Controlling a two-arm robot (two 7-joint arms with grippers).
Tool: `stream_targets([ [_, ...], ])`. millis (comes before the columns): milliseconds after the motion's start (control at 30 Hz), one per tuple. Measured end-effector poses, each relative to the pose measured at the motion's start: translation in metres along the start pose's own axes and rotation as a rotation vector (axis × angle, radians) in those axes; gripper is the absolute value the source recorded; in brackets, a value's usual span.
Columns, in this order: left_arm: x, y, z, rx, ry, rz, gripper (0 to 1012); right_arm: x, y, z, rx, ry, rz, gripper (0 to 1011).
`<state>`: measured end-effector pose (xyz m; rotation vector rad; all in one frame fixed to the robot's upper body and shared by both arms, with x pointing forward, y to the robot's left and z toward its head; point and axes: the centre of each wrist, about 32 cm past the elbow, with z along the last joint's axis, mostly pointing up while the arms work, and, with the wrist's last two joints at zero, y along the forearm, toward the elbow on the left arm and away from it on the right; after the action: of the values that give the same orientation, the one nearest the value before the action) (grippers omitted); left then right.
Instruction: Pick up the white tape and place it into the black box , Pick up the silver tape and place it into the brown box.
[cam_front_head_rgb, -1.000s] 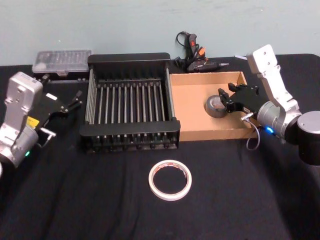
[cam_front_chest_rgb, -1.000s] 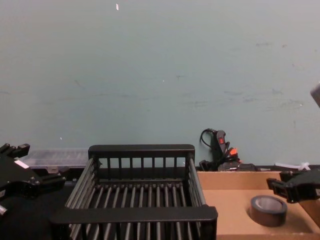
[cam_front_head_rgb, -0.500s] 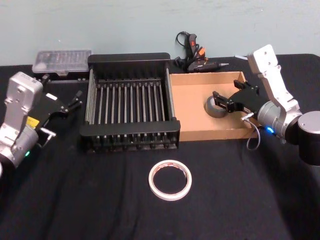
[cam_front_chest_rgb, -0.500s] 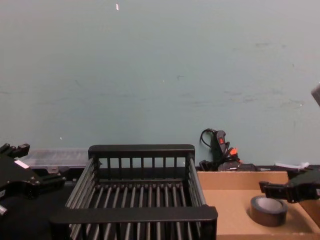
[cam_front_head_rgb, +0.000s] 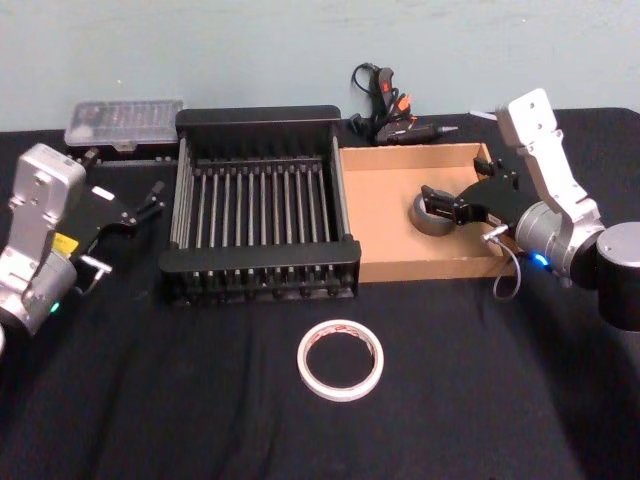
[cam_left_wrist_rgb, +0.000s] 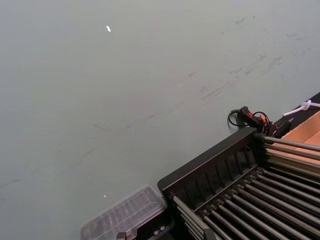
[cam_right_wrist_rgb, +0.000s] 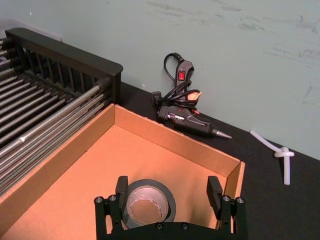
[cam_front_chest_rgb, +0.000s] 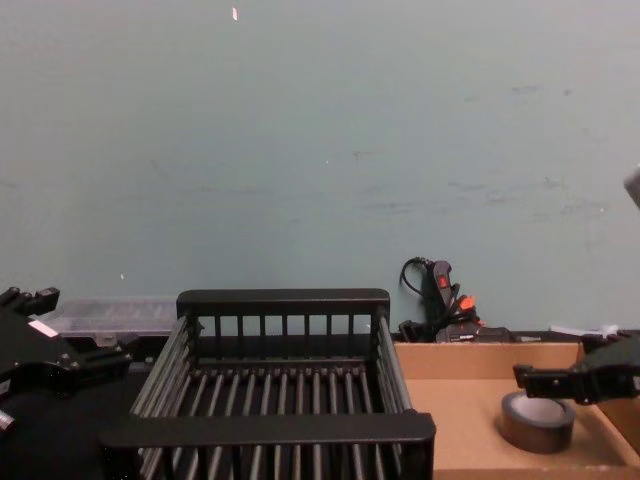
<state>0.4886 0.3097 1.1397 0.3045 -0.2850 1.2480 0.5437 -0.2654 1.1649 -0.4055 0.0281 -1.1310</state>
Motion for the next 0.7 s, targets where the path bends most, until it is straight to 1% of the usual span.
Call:
stream_targets([
  [133,0.0000,0.000,0.000,0.000,0.000,0.000,1000,0.0005,-0.002,0.002,0.006,0.015,0.003,1002],
  [267,0.0000,0.000,0.000,0.000,0.000,0.000,1002,0.0005,-0.010,0.006,0.012,0.036,0.017,1002],
  [500,0.0000,0.000,0.000,0.000,0.000,0.000,1001,-0.0038,-0.036,0.013,0.003,0.062,0.072,1002],
  [633,0.0000,0.000,0.000,0.000,0.000,0.000,1002,-0.0069,-0.049,0.014,-0.012,0.073,0.106,1002],
  [700,0.0000,0.000,0.000,0.000,0.000,0.000,1002,-0.0088,-0.056,0.013,-0.029,0.081,0.129,1002],
])
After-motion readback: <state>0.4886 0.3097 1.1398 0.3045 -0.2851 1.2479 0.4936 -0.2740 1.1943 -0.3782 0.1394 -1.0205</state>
